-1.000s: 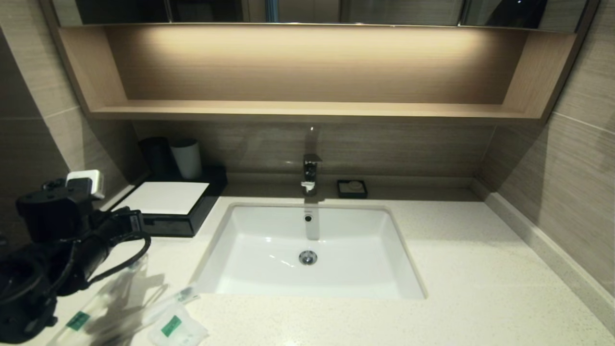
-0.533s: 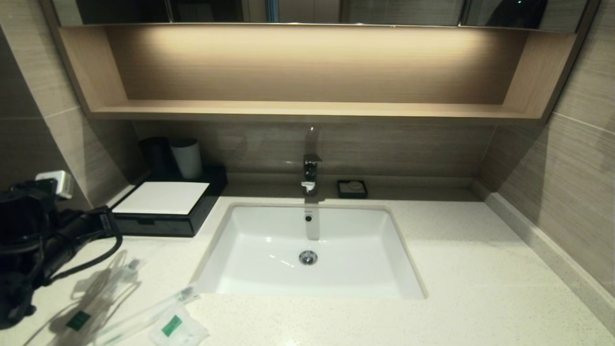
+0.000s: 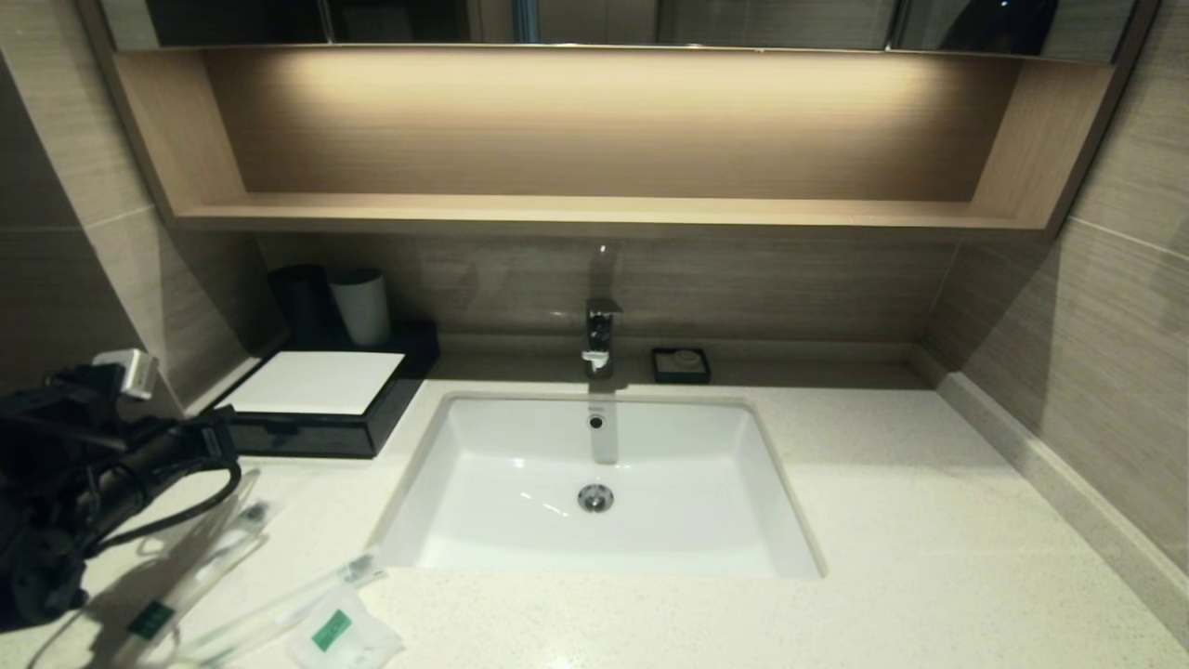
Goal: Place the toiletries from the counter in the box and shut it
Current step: Open the drawer
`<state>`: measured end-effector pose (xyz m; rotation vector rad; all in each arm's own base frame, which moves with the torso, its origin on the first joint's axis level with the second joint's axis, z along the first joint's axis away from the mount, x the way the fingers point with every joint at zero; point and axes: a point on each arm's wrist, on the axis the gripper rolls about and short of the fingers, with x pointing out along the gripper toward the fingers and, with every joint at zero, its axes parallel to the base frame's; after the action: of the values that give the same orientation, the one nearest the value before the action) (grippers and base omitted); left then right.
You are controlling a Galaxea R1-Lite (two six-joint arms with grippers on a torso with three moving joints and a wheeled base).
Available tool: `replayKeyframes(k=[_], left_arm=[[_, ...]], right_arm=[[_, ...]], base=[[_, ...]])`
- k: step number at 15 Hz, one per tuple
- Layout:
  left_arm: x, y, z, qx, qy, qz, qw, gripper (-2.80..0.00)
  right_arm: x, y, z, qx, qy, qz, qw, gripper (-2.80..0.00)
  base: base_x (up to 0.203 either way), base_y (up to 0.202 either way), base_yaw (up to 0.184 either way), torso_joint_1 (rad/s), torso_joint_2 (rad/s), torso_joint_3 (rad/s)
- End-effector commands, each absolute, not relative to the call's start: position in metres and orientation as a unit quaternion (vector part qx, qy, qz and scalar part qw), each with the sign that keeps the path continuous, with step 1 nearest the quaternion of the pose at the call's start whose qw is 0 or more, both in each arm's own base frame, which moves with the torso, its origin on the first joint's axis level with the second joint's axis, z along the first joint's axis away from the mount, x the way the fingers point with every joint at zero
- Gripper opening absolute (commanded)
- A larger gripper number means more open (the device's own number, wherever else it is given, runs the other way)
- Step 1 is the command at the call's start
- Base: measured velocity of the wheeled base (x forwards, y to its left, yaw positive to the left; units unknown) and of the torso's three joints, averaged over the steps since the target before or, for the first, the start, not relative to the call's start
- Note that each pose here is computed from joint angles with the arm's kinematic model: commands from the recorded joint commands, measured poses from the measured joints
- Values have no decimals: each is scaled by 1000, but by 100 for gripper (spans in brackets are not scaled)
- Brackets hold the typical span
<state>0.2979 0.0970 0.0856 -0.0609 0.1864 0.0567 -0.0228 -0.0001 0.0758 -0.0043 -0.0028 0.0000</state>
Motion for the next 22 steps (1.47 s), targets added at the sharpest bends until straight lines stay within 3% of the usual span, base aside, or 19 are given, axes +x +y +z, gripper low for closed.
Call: replayKeyframes(k=[1, 6, 12, 22], left_arm=[[302, 99, 79, -33, 99, 28, 994, -280], [295, 97, 94, -29, 93, 29, 995, -280], [289, 93, 119, -42, 161, 27, 986, -280], [302, 90, 103, -33, 200, 18, 979, -280]], right_arm=[[-23, 0, 75, -3, -2, 0, 1000, -280], [-23, 0, 75, -3, -2, 0, 1000, -280], [-23, 0, 75, -2, -2, 0, 1000, -280], [-23, 0, 75, -2, -2, 0, 1000, -280]], base=[[0, 0, 0, 0, 0, 0], [0, 0, 0, 0, 0, 0], [0, 0, 0, 0, 0, 0], [0, 0, 0, 0, 0, 0]])
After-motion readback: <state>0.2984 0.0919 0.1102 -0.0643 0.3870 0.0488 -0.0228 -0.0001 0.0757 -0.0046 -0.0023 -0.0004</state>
